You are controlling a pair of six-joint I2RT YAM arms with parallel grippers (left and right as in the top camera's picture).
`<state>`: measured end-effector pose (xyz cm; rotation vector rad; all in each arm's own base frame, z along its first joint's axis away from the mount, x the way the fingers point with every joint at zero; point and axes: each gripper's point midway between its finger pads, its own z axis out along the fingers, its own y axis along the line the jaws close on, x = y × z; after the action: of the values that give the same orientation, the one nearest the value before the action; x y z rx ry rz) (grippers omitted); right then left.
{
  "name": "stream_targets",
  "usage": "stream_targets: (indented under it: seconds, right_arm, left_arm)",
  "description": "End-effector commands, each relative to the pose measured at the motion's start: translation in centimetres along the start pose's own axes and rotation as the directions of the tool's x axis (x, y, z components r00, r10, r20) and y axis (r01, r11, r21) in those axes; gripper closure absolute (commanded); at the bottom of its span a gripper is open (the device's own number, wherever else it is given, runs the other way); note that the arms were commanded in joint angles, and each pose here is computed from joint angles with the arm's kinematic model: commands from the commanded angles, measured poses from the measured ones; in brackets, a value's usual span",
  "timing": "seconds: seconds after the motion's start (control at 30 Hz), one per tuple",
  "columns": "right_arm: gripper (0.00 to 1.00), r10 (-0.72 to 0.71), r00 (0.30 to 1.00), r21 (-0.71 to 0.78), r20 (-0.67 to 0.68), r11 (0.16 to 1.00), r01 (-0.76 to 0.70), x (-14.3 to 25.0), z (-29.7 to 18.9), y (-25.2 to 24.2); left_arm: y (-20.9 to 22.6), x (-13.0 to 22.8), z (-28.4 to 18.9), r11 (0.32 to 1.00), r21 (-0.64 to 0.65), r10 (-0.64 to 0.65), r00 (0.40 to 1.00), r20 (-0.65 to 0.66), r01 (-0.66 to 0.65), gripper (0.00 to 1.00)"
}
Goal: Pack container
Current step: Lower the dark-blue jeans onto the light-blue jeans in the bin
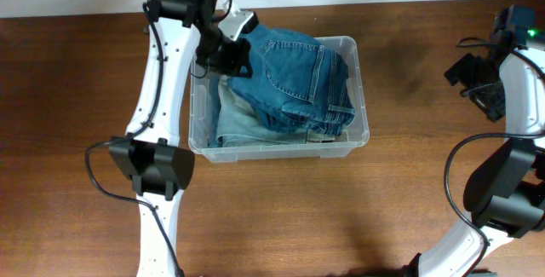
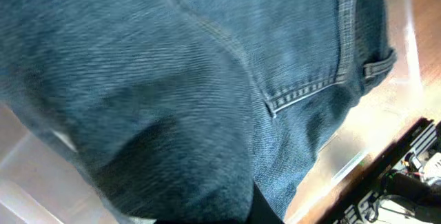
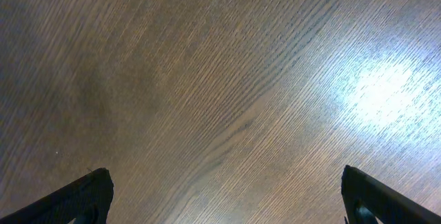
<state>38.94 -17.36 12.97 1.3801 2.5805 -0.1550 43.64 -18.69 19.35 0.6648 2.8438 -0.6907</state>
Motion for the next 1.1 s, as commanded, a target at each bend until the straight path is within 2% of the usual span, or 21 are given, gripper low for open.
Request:
stream_targets:
  seconds: [0.0,0.07,0.17,0.3,0.37,0.57,1.07]
  right_arm:
    - [0.02,0.014,1.000,0.014,0.004,1.000,-0.014,-0.2,0.2,-0.4]
    - [0.02,0.014,1.000,0.014,0.004,1.000,-0.014,-0.2,0.2,-0.4]
    - [0.02,0.014,1.000,0.014,0.004,1.000,-0.014,-0.2,0.2,-0.4]
    - [0.02,0.014,1.000,0.014,0.004,1.000,-0.014,-0.2,0.2,-0.4]
    - [0.02,0.014,1.000,0.014,0.004,1.000,-0.014,-0.2,0.2,-0.4]
    - [0.01,0.014,1.000,0.014,0.004,1.000,-0.014,-0.2,0.2,-0.4]
    - [0.02,0.014,1.000,0.014,0.004,1.000,-0.014,-0.2,0.2,-0.4]
  left_arm:
    - [0.9,0.5,-0.7,1.000,-0.027,-0.012,1.000,-0.002,0.012,0.90]
    - [0.9,0.5,-0.7,1.000,-0.027,-0.013,1.000,-0.003,0.013,0.88]
    - [1.9,0.7,-0.8,0.995,-0.086,-0.049,0.999,-0.009,0.048,0.68]
    - [4.7,1.3,-1.3,0.960,-0.254,-0.127,0.992,-0.015,0.119,0.68]
    - [5.5,1.5,-1.5,0.944,-0.300,-0.150,0.989,-0.011,0.140,0.73]
    - [5.4,1.4,-1.5,0.937,-0.296,-0.192,0.981,0.002,0.184,0.94]
    - [3.7,1.2,-2.7,0.931,-0.265,-0.244,0.968,0.055,0.250,0.99]
